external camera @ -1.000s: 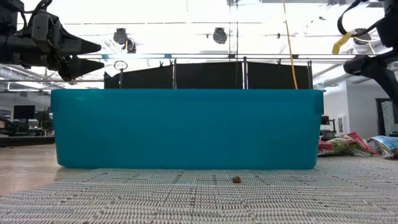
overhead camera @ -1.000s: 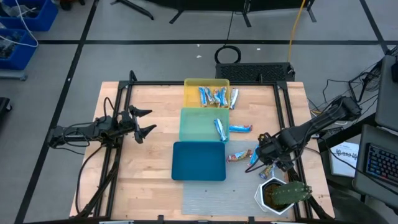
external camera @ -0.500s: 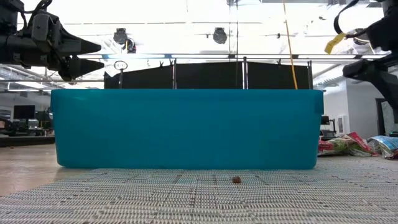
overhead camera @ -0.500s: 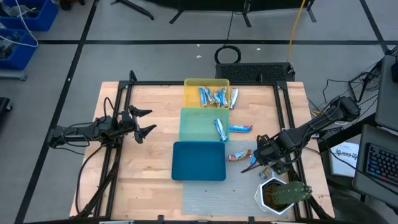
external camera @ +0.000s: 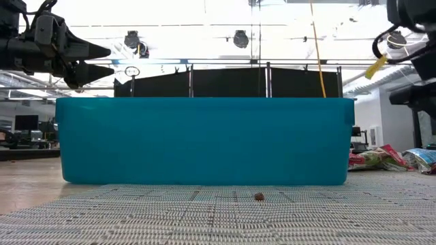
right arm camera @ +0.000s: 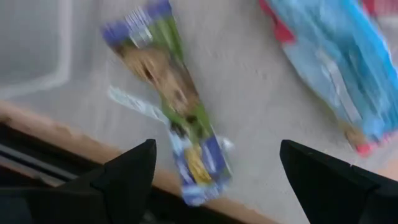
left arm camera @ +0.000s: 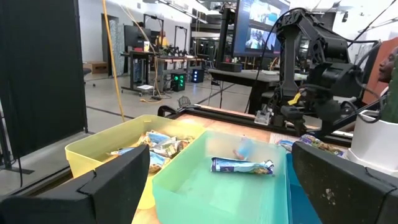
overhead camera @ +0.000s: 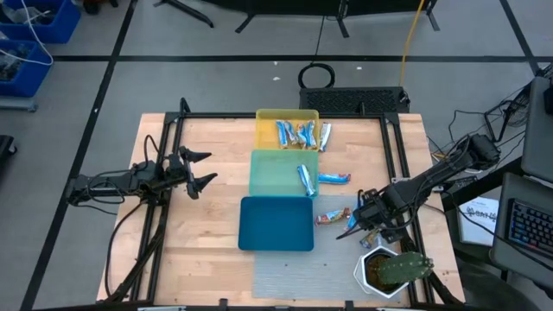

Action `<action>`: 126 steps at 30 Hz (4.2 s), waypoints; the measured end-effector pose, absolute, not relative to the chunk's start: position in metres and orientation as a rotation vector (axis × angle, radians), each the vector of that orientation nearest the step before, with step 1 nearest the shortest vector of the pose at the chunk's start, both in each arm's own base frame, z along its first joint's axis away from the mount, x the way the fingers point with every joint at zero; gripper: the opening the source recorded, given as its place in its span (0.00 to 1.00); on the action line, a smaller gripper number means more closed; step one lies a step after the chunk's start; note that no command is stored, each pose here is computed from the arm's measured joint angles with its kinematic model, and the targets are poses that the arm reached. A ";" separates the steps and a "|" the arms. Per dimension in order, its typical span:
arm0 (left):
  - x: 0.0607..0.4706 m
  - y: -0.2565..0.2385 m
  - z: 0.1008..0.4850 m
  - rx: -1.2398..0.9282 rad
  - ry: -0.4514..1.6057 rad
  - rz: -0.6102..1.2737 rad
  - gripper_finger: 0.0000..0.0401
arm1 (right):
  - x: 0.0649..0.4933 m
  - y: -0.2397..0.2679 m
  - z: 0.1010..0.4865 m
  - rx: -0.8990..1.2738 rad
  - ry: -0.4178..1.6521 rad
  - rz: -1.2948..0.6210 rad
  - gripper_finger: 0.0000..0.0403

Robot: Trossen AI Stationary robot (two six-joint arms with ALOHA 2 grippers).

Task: Pick and place Granola Bars by type
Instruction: Put the blue granola bar into the green bin

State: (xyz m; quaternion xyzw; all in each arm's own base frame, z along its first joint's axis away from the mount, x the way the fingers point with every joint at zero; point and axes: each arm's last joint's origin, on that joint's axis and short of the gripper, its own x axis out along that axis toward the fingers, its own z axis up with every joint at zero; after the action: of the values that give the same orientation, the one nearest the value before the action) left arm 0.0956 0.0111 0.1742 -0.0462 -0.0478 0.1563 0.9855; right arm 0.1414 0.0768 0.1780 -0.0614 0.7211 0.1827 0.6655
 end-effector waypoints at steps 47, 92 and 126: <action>0.096 0.011 0.174 -0.093 -0.096 0.314 0.98 | 0.142 0.078 0.131 0.032 1.793 0.213 0.69; 0.096 0.011 0.174 -0.093 -0.096 0.314 0.98 | 0.168 0.081 0.281 -0.085 1.756 -0.007 0.02; 0.096 0.011 0.174 -0.093 -0.097 0.314 0.98 | 0.308 -0.021 0.316 0.997 1.131 -0.792 0.02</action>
State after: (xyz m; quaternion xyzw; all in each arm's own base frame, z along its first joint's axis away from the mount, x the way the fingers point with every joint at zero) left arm 0.0956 0.0111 0.1744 -0.0463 -0.0480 0.1564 0.9854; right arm 0.3084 -0.0206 0.3164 0.4406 0.4994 -0.3499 0.6588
